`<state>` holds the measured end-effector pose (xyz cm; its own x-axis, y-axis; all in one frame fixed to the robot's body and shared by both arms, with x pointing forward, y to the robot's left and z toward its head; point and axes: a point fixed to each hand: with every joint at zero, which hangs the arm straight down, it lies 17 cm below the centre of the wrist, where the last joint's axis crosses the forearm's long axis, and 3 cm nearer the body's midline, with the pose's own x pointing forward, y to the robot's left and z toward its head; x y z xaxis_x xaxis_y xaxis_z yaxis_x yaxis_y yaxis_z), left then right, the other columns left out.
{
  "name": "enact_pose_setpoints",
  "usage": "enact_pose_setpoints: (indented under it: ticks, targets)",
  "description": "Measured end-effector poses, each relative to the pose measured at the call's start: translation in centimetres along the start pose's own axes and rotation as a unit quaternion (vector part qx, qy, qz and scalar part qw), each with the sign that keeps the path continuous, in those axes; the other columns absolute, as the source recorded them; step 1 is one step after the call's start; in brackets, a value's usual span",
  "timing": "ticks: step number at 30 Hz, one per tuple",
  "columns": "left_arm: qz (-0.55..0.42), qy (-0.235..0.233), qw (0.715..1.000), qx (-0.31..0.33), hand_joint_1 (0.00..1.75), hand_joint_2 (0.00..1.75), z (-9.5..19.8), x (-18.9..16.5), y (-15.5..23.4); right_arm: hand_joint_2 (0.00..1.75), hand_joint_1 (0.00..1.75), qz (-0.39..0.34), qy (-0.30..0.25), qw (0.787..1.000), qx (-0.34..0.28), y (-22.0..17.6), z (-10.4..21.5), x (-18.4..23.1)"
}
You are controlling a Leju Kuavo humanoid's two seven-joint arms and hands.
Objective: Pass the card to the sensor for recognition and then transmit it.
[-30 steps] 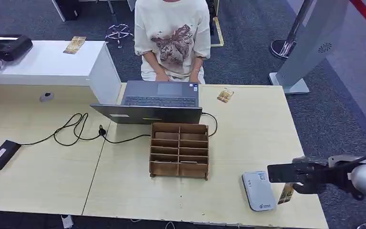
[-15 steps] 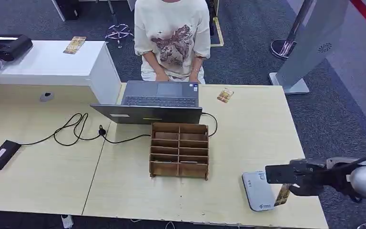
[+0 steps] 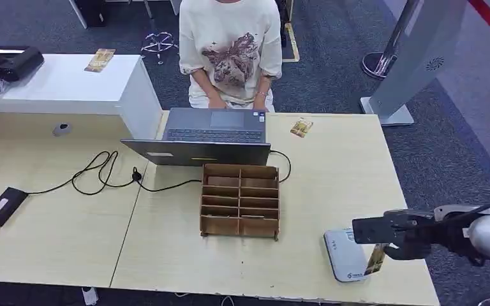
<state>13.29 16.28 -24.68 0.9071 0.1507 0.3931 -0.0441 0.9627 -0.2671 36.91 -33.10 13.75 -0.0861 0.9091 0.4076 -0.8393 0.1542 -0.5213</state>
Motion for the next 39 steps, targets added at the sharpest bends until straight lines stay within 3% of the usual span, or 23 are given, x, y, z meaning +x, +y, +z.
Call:
enact_pose_setpoints:
  ticks: [39]
  targets:
    - [-0.011,0.001,1.0,-0.004,0.0,0.0,-0.1,0.1,-0.4,1.75,1.75,-0.006,-0.03,0.999,-0.02,-1.1,0.4,2.9]
